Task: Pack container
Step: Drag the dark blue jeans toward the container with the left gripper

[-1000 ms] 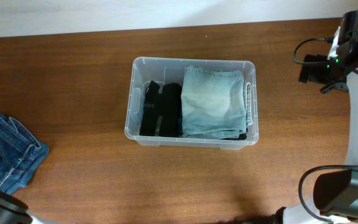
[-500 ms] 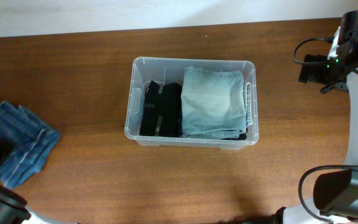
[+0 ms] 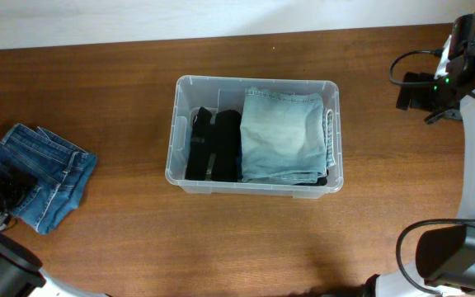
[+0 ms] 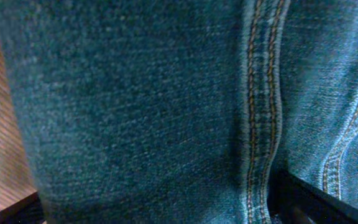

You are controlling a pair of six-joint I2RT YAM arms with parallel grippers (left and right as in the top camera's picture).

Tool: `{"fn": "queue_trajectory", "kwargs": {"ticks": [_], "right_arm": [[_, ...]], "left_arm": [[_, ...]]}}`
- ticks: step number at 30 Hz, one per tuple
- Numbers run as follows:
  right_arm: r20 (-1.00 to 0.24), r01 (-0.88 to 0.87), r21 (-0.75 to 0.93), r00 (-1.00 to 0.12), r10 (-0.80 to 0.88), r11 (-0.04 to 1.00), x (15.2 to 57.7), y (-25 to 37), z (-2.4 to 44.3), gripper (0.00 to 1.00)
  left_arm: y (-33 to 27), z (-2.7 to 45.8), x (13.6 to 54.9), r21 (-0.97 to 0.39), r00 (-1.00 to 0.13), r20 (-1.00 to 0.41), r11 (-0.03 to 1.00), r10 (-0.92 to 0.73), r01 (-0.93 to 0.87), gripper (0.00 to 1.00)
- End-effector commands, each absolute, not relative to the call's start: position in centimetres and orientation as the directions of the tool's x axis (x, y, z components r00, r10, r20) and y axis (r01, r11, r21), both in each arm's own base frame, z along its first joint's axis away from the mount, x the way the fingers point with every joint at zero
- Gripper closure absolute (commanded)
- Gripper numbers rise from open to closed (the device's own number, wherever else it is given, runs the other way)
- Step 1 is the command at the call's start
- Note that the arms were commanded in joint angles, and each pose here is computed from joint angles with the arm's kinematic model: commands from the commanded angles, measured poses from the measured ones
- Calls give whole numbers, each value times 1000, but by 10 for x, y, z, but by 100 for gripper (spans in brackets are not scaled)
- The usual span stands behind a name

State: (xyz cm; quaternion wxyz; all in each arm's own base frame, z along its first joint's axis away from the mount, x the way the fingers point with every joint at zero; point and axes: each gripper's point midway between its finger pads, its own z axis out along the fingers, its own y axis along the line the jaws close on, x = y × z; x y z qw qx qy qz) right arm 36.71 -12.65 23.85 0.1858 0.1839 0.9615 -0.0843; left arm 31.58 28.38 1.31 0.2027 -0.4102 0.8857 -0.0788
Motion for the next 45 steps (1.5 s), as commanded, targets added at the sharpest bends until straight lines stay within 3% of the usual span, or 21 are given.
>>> {"fn": "queue_trajectory", "kwargs": {"ticks": [1,5,8,12,15,19,28,37,45], "right_arm": [[-401,399,-97,-854,331,912,367,-129,243,1],[-401,399,-97,-854,331,912,367,-129,243,1],[-401,399,-97,-854,331,912,367,-129,243,1],[-401,399,-97,-854,331,912,367,-129,243,2],[-401,399,-97,-854,331,912,367,-129,243,1],[-401,399,-97,-854,331,912,367,-129,243,1],[-401,399,-97,-854,331,912,367,-129,243,2],[-401,399,-97,-854,331,912,367,-129,243,1],[-401,398,-97,-854,331,912,367,-129,243,1]], "left_arm": [[262,-5,310,-343,-600,-206,631,-773,-695,1],[258,-6,306,-343,-603,-184,626,-776,-701,3],[256,-7,304,-342,-605,-169,622,-778,-704,23],[254,-7,302,-342,-607,-158,619,-779,-707,34],[254,-8,302,-341,-607,-157,619,-779,-707,58],[253,-7,302,-347,-607,-157,619,-779,-705,99],[237,43,351,-608,-604,-198,580,-772,-542,99],[241,102,375,-618,-622,-217,599,-753,-509,99],[218,181,407,-599,-665,-322,689,-674,-408,99]]}}
